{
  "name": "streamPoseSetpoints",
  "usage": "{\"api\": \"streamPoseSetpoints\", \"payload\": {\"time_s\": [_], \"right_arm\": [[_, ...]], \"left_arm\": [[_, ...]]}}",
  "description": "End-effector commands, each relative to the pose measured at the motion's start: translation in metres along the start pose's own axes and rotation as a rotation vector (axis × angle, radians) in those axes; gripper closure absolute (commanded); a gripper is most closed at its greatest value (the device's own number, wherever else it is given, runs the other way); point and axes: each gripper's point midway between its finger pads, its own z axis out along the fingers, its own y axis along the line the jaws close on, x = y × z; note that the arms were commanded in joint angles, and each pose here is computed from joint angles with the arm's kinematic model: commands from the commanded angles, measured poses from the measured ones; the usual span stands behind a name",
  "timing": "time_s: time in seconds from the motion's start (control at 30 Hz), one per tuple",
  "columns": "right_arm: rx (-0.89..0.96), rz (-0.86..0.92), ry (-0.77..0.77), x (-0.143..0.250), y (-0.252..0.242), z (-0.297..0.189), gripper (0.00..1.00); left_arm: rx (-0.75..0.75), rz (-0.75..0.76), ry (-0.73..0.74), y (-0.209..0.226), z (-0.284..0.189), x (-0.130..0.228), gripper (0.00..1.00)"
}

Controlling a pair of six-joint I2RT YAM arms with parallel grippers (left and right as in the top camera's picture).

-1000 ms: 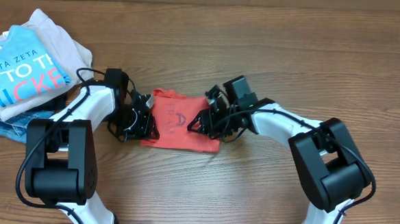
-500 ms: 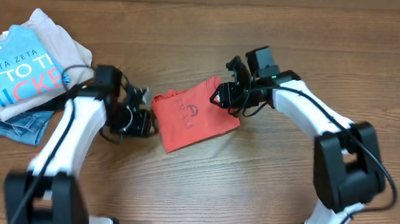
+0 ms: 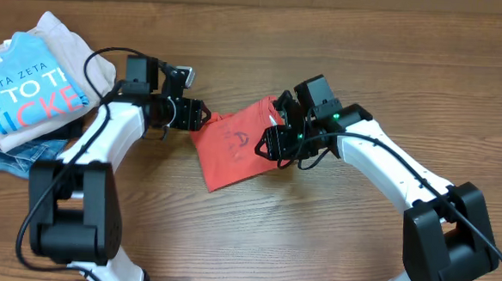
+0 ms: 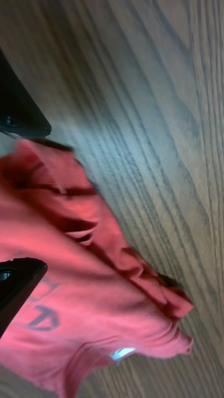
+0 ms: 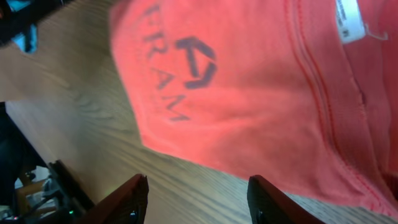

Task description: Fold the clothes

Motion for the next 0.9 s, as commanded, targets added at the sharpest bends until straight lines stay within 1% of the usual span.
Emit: {"api": "streamPoseSetpoints", "payload": {"time_s": [0.0,0.03,0.07,0.1,0.13,0.17,0.23,0.3,0.33,0.43,0.53,0.6,0.77,0.8,0.83,0.87], "right_arm": [[0.015,0.011,0.003,0.011,-0.014,0.015,0.41],[0.007,0.003,-0.007,0.013,-0.017,0.02,0.36],[0.005,0.0,-0.014,0.015,-0.021,0.025,0.34],[0.005,0.001,-0.013,0.018,-0.024,0.029,0.33],[0.007,0.038,-0.007,0.021,-0.03,0.036,0.33],[0.006,0.055,-0.009,0.021,-0.031,0.037,0.33],[0.001,0.046,-0.024,0.016,-0.031,0.039,0.33],[-0.003,0.034,-0.043,0.011,-0.03,0.041,0.32],[0.005,0.033,-0.049,0.01,-0.032,0.041,0.32],[0.05,0.033,-0.078,0.003,-0.042,0.041,0.29],[0.053,0.044,-0.103,-0.003,-0.048,0.037,0.29],[0.062,0.053,-0.138,-0.013,-0.058,0.03,0.29],[0.064,0.028,-0.187,-0.027,-0.072,0.018,0.28],[0.058,0.025,-0.185,-0.026,-0.072,0.018,0.27],[0.058,0.025,-0.185,-0.026,-0.072,0.018,0.27],[0.059,0.025,-0.186,-0.027,-0.072,0.018,0.26]], "left_arm": [[0.064,-0.005,0.039,-0.013,0.019,0.001,0.33],[0.044,-0.017,0.071,-0.008,0.024,0.009,0.31],[0.02,-0.031,0.103,-0.003,0.027,0.018,0.32],[0.011,-0.041,0.124,-0.001,0.028,0.023,0.32],[-0.01,-0.063,0.174,0.004,0.032,0.036,0.33],[-0.023,-0.077,0.205,0.008,0.034,0.045,0.35],[-0.031,-0.101,0.256,0.011,0.038,0.058,0.44],[-0.028,-0.131,0.318,0.013,0.043,0.075,0.58],[-0.028,-0.138,0.332,0.013,0.043,0.079,0.6],[-0.025,-0.207,0.454,0.009,0.036,0.108,0.78],[-0.029,-0.267,0.535,0.004,0.027,0.126,0.8],[-0.039,-0.342,0.602,-0.001,0.017,0.139,0.79],[-0.049,-0.423,0.694,-0.011,0.005,0.156,0.75],[-0.047,-0.425,0.695,-0.012,0.005,0.157,0.71],[-0.047,-0.424,0.692,-0.011,0.005,0.156,0.7],[-0.045,-0.416,0.676,-0.011,0.007,0.153,0.63]]}}
